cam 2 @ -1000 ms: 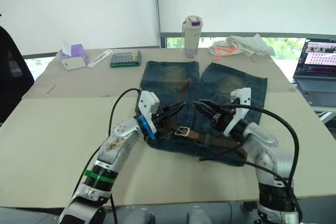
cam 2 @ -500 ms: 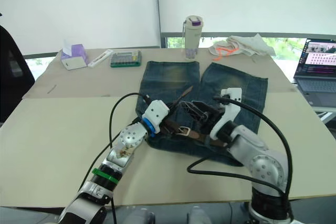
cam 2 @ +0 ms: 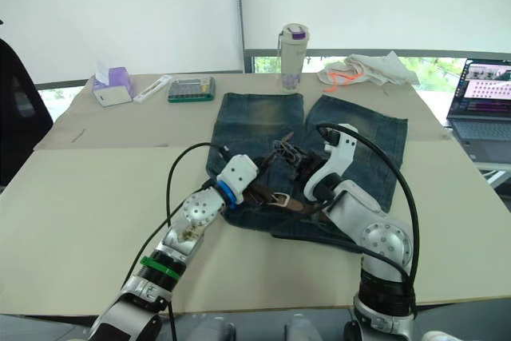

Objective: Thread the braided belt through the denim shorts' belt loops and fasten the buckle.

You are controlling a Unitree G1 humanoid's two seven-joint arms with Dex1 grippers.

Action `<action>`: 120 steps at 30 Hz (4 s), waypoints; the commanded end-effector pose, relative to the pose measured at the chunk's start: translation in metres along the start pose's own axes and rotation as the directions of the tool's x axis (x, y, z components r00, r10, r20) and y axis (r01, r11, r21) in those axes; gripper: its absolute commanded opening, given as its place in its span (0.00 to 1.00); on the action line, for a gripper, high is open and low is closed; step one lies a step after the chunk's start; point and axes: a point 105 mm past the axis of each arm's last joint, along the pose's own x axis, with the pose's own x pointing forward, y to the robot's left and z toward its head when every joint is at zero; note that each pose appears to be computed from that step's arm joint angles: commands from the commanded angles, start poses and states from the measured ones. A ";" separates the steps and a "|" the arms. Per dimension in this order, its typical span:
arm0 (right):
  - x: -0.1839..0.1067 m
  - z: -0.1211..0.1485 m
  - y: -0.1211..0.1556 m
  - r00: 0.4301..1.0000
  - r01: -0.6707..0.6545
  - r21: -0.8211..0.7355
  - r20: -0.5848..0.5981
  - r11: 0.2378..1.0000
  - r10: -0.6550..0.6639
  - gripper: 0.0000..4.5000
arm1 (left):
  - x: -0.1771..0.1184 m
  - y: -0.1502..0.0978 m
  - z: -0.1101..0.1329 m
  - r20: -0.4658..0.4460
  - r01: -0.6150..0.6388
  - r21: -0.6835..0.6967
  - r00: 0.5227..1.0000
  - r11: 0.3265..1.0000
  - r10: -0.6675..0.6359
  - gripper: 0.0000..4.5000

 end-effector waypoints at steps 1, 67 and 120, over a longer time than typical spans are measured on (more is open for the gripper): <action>-0.002 0.010 0.007 0.999 -0.027 0.021 0.044 0.999 0.026 0.01 | 0.002 -0.003 0.021 0.095 0.018 0.009 0.995 1.000 -0.019 0.00; -0.139 0.030 -0.094 0.927 0.291 -0.268 -0.159 0.918 -0.340 0.00 | -0.020 -0.039 -0.047 0.018 0.506 -0.446 0.830 0.738 -0.558 0.01; -0.086 0.065 -0.030 0.996 0.001 0.014 0.086 1.000 -0.003 0.00 | -0.018 0.065 0.021 0.177 0.203 -0.483 0.975 0.852 -0.133 0.01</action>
